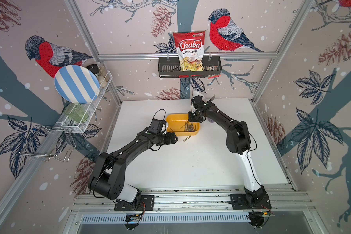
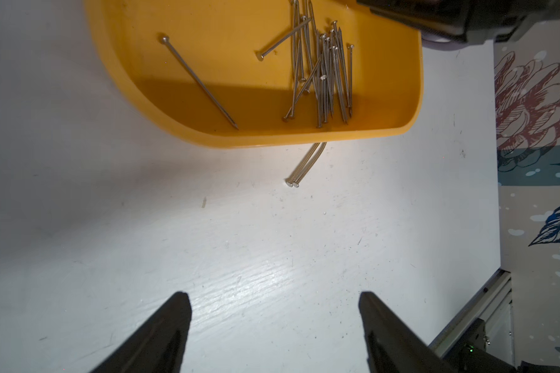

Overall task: Put the nails on the desktop into the storage box
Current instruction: Place the nail in the storage box, then adjust the nail at the center of the board.

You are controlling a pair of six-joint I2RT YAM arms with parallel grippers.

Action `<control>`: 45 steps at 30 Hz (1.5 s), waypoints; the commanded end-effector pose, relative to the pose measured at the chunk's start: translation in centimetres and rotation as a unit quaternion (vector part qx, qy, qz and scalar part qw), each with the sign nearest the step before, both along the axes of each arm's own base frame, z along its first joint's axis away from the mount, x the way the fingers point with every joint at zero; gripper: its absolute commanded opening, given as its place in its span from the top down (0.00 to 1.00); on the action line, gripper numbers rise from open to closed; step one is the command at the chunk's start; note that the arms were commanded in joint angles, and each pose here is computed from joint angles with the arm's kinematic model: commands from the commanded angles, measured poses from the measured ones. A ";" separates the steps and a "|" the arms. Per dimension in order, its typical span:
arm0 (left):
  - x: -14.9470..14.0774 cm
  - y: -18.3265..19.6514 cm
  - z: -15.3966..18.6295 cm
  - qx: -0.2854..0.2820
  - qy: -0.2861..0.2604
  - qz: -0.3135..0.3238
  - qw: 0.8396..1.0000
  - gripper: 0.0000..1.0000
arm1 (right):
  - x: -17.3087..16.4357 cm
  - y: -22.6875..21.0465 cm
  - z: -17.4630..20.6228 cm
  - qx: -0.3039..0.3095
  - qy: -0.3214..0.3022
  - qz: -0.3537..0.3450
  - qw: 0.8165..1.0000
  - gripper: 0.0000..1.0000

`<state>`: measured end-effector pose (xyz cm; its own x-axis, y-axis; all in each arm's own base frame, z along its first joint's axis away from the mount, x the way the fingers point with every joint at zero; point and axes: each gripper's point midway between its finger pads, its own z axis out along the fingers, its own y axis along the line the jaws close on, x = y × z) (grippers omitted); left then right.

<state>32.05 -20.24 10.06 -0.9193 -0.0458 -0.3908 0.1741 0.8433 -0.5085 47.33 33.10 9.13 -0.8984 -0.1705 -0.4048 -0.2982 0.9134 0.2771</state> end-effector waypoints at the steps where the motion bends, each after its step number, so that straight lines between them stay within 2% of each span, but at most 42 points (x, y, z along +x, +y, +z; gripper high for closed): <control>1: 0.4 -1.3 0.2 0.022 -0.037 -0.040 0.998 0.22 | -0.8 -0.5 2.8 -0.010 -0.017 0.000 1.000 0.65; 6: 0.2 -3.8 -1.8 0.056 -0.041 -0.095 0.993 0.42 | -2.5 -2.0 5.7 0.011 -0.022 -0.012 1.000 0.64; 7: 0.1 -3.9 -2.6 0.065 -0.039 -0.100 0.992 0.44 | -2.9 -2.4 6.0 0.018 -0.020 -0.014 1.000 0.64; 8: 0.6 -4.4 -2.8 0.072 -0.046 -0.105 0.991 0.45 | -3.2 -2.7 6.8 0.033 -0.025 -0.016 0.999 0.64; 11: 1.3 -5.8 -3.4 0.080 -0.045 -0.114 0.989 0.57 | -4.5 -3.5 9.9 0.070 -0.056 -0.019 0.996 0.64; 14: 1.7 -7.2 -3.7 0.092 -0.054 -0.128 0.986 0.57 | -5.6 -4.5 12.5 0.091 -0.093 -0.022 0.991 0.64; 19: 2.4 -7.7 -4.9 0.137 -0.052 -0.141 0.979 0.57 | -6.9 -6.3 14.0 0.125 -0.096 -0.044 0.986 0.64; 28: 4.1 -7.7 -6.1 0.177 -0.055 -0.153 0.971 0.61 | -8.1 -8.3 13.6 0.129 -0.087 -0.055 0.986 0.63; 31: 4.2 -7.9 -6.6 0.179 -0.051 -0.159 0.970 0.65 | -8.3 -8.6 13.3 0.131 -0.083 -0.057 0.986 0.63; 36: 3.7 -8.0 -7.8 0.187 -0.041 -0.168 0.967 0.67 | -8.3 -8.6 13.4 0.133 -0.082 -0.057 0.986 0.63; 45: 2.6 -7.3 -9.3 0.203 -0.026 -0.176 0.963 0.79 | -8.3 -8.3 13.1 0.145 -0.074 -0.059 0.985 0.63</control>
<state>35.99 -28.37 2.04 -0.8151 0.4037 -0.4155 0.4994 0.8532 -0.1507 38.72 24.31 21.70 -0.8403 0.0527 -0.5395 -0.2451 0.8508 0.4648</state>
